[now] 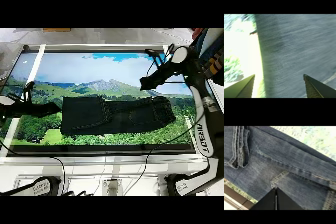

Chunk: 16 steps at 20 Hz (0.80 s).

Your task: Fold the clothes and pants, and hang the long-sleeved shirts on hangers.

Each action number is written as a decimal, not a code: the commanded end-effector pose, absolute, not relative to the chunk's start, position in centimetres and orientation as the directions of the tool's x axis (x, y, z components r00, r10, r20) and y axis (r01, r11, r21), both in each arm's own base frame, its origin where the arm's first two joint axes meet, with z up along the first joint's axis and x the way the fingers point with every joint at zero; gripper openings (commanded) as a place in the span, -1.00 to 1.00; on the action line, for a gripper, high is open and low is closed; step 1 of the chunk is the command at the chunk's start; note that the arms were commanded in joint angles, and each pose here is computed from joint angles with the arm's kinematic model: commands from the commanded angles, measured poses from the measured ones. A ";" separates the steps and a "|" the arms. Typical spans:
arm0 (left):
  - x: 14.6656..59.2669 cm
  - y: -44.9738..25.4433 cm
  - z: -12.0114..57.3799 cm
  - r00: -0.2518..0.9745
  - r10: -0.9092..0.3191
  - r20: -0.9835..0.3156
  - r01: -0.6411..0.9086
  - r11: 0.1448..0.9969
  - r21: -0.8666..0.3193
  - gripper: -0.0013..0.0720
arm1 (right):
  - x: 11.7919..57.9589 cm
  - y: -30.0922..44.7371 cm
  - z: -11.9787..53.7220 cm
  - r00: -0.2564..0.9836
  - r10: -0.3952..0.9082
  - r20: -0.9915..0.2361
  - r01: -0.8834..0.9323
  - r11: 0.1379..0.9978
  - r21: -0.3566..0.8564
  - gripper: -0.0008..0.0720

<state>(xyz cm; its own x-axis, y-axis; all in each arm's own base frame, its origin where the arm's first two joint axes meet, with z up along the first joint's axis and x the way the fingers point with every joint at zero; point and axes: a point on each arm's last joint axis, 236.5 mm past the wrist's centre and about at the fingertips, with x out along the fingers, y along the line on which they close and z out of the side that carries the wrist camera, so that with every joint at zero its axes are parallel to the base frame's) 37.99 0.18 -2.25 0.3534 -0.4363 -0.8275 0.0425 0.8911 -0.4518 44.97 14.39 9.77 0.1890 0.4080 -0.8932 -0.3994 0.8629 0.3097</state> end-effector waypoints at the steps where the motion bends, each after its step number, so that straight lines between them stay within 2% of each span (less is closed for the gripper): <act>1: 36.7 1.7 -6.7 0.259 -0.445 -0.857 0.004 0.888 -0.460 0.87 | 43.6 11.0 13.3 0.261 0.392 -0.882 -0.395 0.877 0.273 -0.91; 3: 36.7 1.6 -8.8 0.226 -0.461 -0.858 -0.018 0.879 -0.477 0.87 | 42.2 8.5 15.1 0.310 0.376 -0.873 -0.379 0.891 0.249 -0.91; 5: 37.3 0.0 -9.6 0.227 -0.529 -0.818 0.021 0.842 -0.539 0.84 | 40.9 6.3 15.9 0.349 0.362 -0.864 -0.358 0.904 0.234 -0.91; 6: 37.9 -1.0 -9.4 0.244 -0.565 -0.788 0.033 0.817 -0.576 0.65 | 40.2 5.4 15.9 0.361 0.362 -0.859 -0.355 0.906 0.233 -0.91; 8: 38.9 -2.8 -9.3 0.265 -0.606 -0.750 0.065 0.788 -0.613 0.63 | 38.7 4.7 15.1 0.344 0.382 -0.858 -0.363 0.897 0.254 -0.91; 10: 39.2 -4.2 -9.6 0.254 -0.602 -0.757 0.106 0.795 -0.597 0.58 | 37.2 4.9 13.1 0.293 0.410 -0.864 -0.372 0.881 0.292 -0.91; 11: 39.2 -5.1 -9.7 0.242 -0.606 -0.758 0.125 0.794 -0.595 0.40 | 36.6 5.2 11.9 0.257 0.424 -0.868 -0.378 0.871 0.314 -0.91; 13: 38.9 -6.9 -9.5 0.214 -0.618 -0.757 0.162 0.786 -0.596 -0.50 | 36.4 6.4 9.8 0.234 0.467 -0.853 -0.385 0.850 0.360 -0.91; 14: 38.7 -7.7 -9.1 0.200 -0.626 -0.753 0.184 0.779 -0.599 -0.77 | 36.9 6.9 9.0 0.249 0.486 -0.838 -0.370 0.847 0.381 -0.91; 15: 38.6 -8.4 -8.2 0.186 -0.641 -0.745 0.212 0.767 -0.606 -0.89 | 37.5 7.8 8.5 0.269 0.510 -0.817 -0.361 0.840 0.406 -0.91; 16: 38.6 -8.8 -6.9 0.178 -0.654 -0.735 0.241 0.753 -0.612 -0.89 | 38.2 9.0 8.2 0.294 0.540 -0.788 -0.357 0.827 0.433 -0.91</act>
<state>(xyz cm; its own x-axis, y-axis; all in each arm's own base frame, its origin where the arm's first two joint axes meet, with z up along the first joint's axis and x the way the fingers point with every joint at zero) 38.82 -6.79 -8.69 0.2091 -0.6183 -0.7576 0.1746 0.7859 -0.5932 37.15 6.82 9.52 0.2475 0.4691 -0.8478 -0.3644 0.8558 0.3672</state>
